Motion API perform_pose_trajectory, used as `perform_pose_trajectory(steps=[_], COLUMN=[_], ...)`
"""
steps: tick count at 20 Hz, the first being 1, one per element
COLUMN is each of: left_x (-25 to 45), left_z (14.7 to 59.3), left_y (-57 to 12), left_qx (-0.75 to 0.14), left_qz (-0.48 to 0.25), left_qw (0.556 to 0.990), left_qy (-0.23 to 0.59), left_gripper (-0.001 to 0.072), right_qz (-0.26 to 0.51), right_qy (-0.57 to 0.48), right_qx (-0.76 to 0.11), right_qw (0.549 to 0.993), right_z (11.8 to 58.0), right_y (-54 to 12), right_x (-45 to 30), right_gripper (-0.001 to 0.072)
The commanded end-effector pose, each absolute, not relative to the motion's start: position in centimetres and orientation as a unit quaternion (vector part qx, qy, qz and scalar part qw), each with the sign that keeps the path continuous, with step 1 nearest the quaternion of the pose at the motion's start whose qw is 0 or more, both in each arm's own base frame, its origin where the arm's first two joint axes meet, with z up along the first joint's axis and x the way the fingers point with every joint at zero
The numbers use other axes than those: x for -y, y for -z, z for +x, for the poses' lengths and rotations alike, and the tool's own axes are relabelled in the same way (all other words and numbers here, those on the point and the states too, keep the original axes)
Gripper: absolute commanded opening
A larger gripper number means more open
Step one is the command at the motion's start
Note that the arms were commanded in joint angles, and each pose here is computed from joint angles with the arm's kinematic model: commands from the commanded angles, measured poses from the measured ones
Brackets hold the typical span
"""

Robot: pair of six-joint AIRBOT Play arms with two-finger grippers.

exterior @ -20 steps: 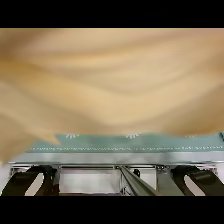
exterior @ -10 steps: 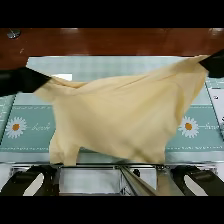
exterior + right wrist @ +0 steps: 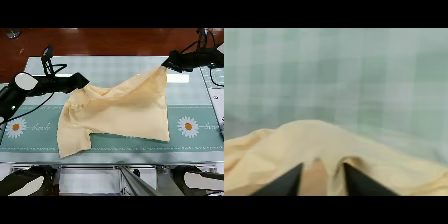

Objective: Fold the shirts.

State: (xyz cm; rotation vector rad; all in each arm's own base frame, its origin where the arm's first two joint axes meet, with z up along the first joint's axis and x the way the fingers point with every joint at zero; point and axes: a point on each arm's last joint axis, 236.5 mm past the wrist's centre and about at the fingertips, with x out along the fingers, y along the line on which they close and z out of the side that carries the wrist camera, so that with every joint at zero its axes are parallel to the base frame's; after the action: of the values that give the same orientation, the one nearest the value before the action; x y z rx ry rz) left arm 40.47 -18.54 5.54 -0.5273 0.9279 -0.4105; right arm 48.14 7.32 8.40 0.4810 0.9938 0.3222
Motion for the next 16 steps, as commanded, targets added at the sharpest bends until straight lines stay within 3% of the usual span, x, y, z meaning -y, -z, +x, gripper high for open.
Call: perform_pose_trajectory(steps=[1,5,7,10,13,16], left_x=[16.0,6.8,3.7,1.6,2.1,3.2], left_z=[41.6,36.8,32.8,28.1,27.5,27.1], left_y=[-4.1,-1.8,1.4,5.9,6.5,7.1], left_qx=[-0.460,-0.573,-0.626,-0.662,-0.636,-0.639], left_qz=[-0.226,-0.193,-0.246,-0.314,-0.371,-0.375], left_qw=[0.840,0.783,0.731,0.677,0.670,0.661], left_qy=[0.179,0.148,0.114,0.072,0.096,0.117], left_gripper=[0.0701,0.0700,0.0700,0.0700,0.0700,0.0700], right_qz=[0.286,0.205,0.262,0.336,0.357,0.368], right_qy=[-0.174,-0.097,-0.043,-0.048,-0.046,-0.046], right_qx=[-0.495,-0.628,-0.622,-0.582,-0.589,-0.587], right_qw=[0.802,0.745,0.737,0.739,0.723,0.719], right_z=[47.7,37.9,34.2,30.0,25.9,25.0], right_y=[-6.4,-3.0,-1.1,2.0,4.8,5.3], right_x=[-5.3,4.6,6.7,3.5,0.6,-0.4], right_gripper=[0.0623,0.0617,0.0617,0.0617,0.0617,0.0617])
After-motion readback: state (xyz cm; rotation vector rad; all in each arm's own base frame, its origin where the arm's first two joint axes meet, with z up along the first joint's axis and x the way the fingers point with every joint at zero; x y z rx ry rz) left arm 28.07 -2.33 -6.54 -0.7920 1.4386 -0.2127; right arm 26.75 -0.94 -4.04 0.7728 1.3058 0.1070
